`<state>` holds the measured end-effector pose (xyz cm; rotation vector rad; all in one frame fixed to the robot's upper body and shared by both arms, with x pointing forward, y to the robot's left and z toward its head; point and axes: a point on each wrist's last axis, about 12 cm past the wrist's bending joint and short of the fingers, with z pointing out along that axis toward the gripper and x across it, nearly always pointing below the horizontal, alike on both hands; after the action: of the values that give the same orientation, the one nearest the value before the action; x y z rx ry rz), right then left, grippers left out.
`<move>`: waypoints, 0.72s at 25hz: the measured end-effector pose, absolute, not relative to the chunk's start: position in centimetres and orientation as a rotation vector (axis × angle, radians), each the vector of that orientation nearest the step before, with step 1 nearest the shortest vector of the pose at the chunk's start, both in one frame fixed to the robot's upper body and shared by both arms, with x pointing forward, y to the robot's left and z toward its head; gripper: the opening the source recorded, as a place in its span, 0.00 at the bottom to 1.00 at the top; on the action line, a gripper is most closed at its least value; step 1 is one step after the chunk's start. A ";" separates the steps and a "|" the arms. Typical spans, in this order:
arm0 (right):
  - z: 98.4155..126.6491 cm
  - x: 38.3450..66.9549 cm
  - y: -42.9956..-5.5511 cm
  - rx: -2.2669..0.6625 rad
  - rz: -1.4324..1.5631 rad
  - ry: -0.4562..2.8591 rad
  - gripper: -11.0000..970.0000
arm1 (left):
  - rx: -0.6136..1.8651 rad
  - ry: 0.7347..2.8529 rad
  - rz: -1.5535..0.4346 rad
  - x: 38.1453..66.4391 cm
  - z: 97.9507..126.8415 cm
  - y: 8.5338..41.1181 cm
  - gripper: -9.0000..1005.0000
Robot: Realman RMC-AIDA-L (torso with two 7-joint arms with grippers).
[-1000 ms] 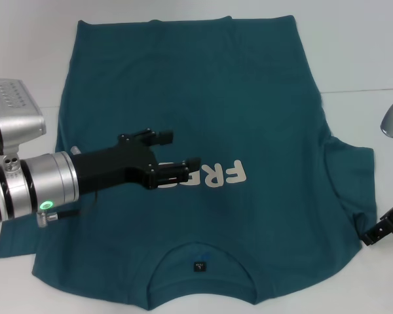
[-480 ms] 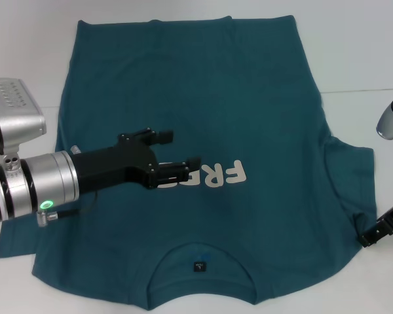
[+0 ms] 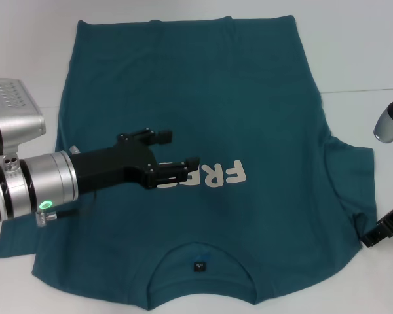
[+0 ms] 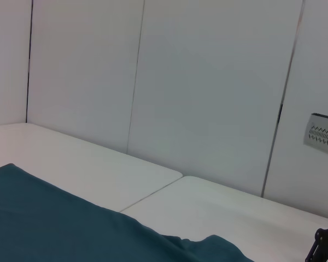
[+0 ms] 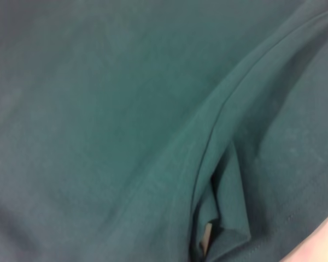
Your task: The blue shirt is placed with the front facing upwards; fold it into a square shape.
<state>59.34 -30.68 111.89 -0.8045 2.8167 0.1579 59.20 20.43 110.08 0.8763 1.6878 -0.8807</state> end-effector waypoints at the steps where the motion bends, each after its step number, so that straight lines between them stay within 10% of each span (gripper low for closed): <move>1: 111.8 59.4 -30.6 -0.807 0.153 2.818 0.84 | 0.876 1.688 -0.881 59.2 110.1 20.4 0.87; 18: 111.6 59.6 -30.2 -0.816 0.131 2.814 0.66 | 0.877 1.689 -0.876 59.3 110.1 20.4 0.87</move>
<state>59.64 -30.15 111.60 -0.8158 2.8143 0.1309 59.25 20.37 110.07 0.8767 1.6891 -0.8758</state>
